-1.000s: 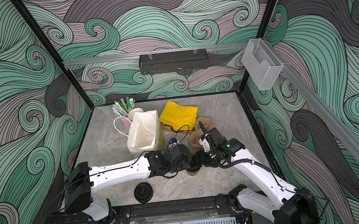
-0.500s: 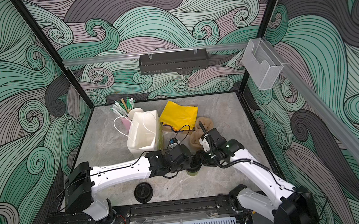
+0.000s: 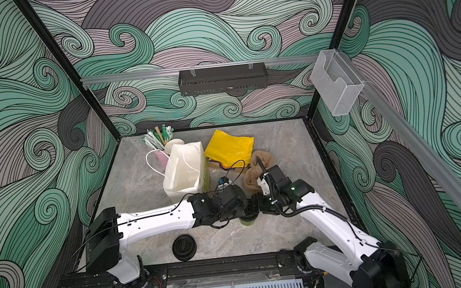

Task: Pack a coffee takeout order
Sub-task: Close the lid on the coffee cup.

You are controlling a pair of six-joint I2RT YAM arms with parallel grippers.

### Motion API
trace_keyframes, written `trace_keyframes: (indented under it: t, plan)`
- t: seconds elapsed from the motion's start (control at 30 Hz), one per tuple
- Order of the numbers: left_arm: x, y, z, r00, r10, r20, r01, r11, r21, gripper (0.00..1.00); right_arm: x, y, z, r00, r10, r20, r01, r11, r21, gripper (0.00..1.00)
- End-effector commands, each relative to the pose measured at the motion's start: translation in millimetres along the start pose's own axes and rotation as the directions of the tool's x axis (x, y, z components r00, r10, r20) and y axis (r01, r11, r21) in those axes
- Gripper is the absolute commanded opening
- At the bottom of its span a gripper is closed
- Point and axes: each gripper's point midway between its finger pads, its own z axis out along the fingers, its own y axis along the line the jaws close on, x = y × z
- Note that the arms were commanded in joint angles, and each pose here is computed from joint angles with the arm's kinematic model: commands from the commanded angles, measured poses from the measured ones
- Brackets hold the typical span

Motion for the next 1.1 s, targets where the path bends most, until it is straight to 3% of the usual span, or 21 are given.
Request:
trace_keyframes:
  t: [0.0,0.17,0.7,0.93,1.07]
  plan:
    - [8.3,-2.0,7.3,0.998,0.036,-0.052,-0.036,0.999,0.009,0.39,7.9,-16.0,-8.2,1.0,0.023,-0.007,-0.022,0.996,0.085,0.66]
    - [0.2,-17.6,-4.4,0.996,0.086,-0.037,-0.084,0.996,0.041,0.42,2.6,-10.0,-15.2,1.0,0.012,0.017,-0.013,0.997,0.071,0.66]
    - [-12.2,-0.3,-22.7,0.996,0.083,0.02,-0.083,0.996,0.01,0.49,-11.0,-14.5,-47.3,0.984,0.04,0.173,-0.058,0.994,0.097,0.57]
    - [-13.5,-18.4,-21.7,0.995,0.096,0.022,-0.097,0.991,0.087,0.5,-4.5,-20.6,-41.6,0.985,0.079,0.154,-0.094,0.991,0.09,0.54]
    - [-16.1,-8.4,-23.5,0.996,0.086,0.033,-0.087,0.995,0.039,0.5,-2.0,-24.6,-45.6,0.981,0.095,0.169,-0.113,0.988,0.102,0.53]
